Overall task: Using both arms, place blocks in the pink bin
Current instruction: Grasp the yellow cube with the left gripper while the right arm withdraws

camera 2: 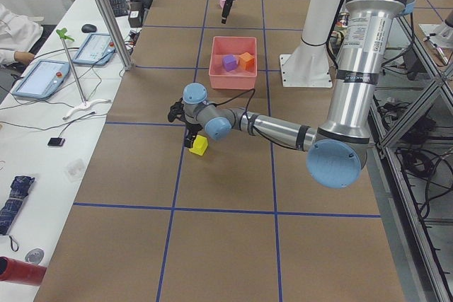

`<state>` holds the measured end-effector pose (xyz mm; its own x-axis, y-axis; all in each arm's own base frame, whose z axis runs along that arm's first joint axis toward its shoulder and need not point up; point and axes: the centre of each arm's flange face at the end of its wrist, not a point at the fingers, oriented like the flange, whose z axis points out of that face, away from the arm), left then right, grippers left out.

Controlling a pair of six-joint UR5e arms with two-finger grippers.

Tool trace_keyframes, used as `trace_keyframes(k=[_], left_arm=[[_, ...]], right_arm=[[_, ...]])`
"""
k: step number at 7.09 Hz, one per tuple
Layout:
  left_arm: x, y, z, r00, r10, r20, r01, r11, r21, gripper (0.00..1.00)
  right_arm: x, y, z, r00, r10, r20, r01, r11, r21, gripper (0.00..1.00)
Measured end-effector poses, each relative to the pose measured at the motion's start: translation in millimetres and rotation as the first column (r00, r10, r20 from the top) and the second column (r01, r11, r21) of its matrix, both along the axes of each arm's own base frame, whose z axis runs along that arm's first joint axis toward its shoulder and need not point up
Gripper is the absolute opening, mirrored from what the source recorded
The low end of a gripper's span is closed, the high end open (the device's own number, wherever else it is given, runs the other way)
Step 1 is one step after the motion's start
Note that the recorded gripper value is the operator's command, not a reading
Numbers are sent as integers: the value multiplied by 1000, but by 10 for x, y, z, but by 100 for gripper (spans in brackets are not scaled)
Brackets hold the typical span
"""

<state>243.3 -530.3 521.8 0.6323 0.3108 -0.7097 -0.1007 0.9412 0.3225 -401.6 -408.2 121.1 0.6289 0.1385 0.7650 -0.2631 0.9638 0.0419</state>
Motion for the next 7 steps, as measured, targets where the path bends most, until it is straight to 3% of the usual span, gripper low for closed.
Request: trace_keyframes(k=[5, 6, 7], left_arm=[[325, 49, 184, 1000, 20, 20, -21, 998, 56, 100], [358, 75, 206, 999, 26, 22, -27, 998, 57, 84], [373, 97, 229, 999, 28, 26, -30, 998, 57, 61]], right_arm=[[342, -29, 189, 1000, -8, -10, 8, 1000, 23, 100], [389, -34, 213, 1000, -13, -15, 14, 999, 32, 100], [439, -58, 262, 999, -29, -22, 30, 999, 40, 100]])
